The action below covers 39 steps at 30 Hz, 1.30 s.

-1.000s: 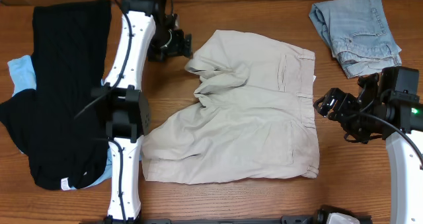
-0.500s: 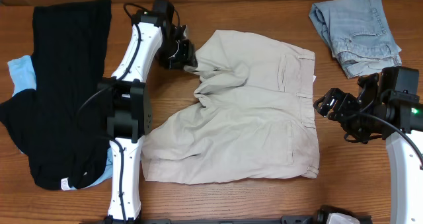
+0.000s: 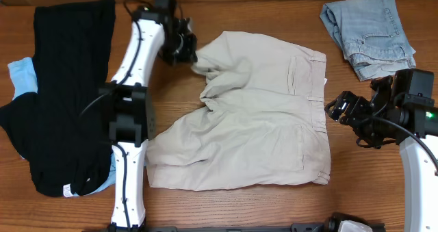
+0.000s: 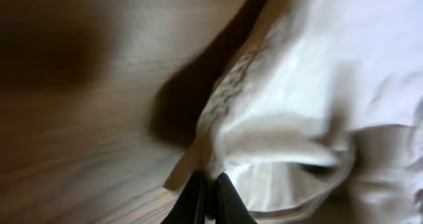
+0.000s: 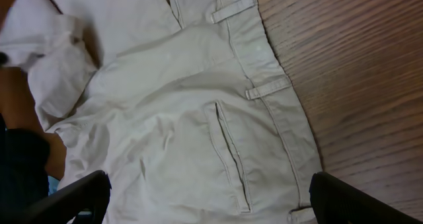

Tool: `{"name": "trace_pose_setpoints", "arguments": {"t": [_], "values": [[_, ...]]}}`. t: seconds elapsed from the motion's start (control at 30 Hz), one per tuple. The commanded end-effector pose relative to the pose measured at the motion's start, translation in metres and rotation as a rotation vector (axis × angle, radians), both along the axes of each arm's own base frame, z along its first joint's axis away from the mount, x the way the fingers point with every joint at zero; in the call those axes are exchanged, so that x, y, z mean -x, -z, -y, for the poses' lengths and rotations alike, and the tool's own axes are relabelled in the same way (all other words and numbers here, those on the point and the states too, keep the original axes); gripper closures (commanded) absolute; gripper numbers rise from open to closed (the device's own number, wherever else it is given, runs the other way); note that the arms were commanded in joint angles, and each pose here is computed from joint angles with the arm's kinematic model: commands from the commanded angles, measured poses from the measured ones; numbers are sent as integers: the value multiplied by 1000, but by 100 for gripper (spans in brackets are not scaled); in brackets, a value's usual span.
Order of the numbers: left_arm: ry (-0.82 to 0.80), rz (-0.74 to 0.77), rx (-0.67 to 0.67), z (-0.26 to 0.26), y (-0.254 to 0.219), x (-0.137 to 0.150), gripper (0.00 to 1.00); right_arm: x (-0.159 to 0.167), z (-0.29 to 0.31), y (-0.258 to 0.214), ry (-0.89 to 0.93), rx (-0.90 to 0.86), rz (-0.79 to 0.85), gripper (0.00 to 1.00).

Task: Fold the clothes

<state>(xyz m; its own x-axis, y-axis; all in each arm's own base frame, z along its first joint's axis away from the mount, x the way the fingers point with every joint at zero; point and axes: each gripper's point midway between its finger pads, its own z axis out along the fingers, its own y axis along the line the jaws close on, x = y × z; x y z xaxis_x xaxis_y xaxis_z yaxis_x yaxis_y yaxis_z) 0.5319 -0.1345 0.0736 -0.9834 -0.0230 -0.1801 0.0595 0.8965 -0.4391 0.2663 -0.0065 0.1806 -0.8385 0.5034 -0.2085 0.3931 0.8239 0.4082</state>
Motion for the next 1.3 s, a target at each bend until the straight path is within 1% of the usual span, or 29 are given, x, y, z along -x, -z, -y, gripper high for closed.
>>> {"name": "trace_pose_setpoints", "arguments": {"t": [0.0,0.07,0.1,0.13,0.17,0.2,0.23,0.27,0.3,0.33,0.43,0.53,0.6,0.63,0.7,0.77,0.8,0.9,0.97,1.0,1.1,1.27], "values": [[-98,181,-20,-62,-63,-35,96,-7,4,-9,0,21,36,0],[-100,244,-33,-83,-81,-42,96,-7,4,-9,0,21,40,0],[-92,298,-54,-103,-92,-48,96,-8,4,-9,0,22,44,0],[-82,319,-66,-111,-94,-50,93,-9,5,-10,0,23,45,0],[-72,335,-77,-119,-94,-51,85,-9,5,-10,0,23,48,0],[-63,347,-87,-124,-94,-52,73,-9,5,-10,0,24,49,0],[-59,356,-101,-130,-93,-54,46,-10,5,-10,0,23,49,0],[-64,361,-114,-135,-93,-55,27,-9,5,-10,0,23,49,0],[-69,363,-122,-138,-93,-56,11,-9,5,-10,0,23,49,0],[-71,366,-124,-139,-93,-56,0,-9,5,-10,0,23,48,0],[-59,363,-89,-132,-95,-54,0,-9,5,-10,0,23,48,0],[0,353,28,-102,-100,-47,0,-9,5,-10,1,23,48,0],[36,333,66,-82,-101,-41,1,-9,5,-10,0,23,49,0],[73,317,64,-65,-98,-36,2,-9,5,-10,0,23,49,0],[101,282,-15,-48,-83,-31,2,-10,5,-10,0,24,52,0],[79,226,-121,-43,-67,-25,2,-10,5,-10,0,24,51,0],[36,148,-215,-38,-49,-15,4,-10,5,-10,-1,24,51,0],[58,59,-249,-18,-26,1,13,-10,5,-10,-1,25,52,0],[48,7,-265,-11,-14,9,23,-10,5,-10,-2,26,53,0],[31,-21,-282,-11,-5,12,27,-10,5,-10,-11,29,54,0],[-5,-75,-305,-15,10,17,31,-9,5,-9,-20,32,53,0],[-44,-108,-333,-30,15,19,32,-8,5,-9,-24,34,51,0]]}}
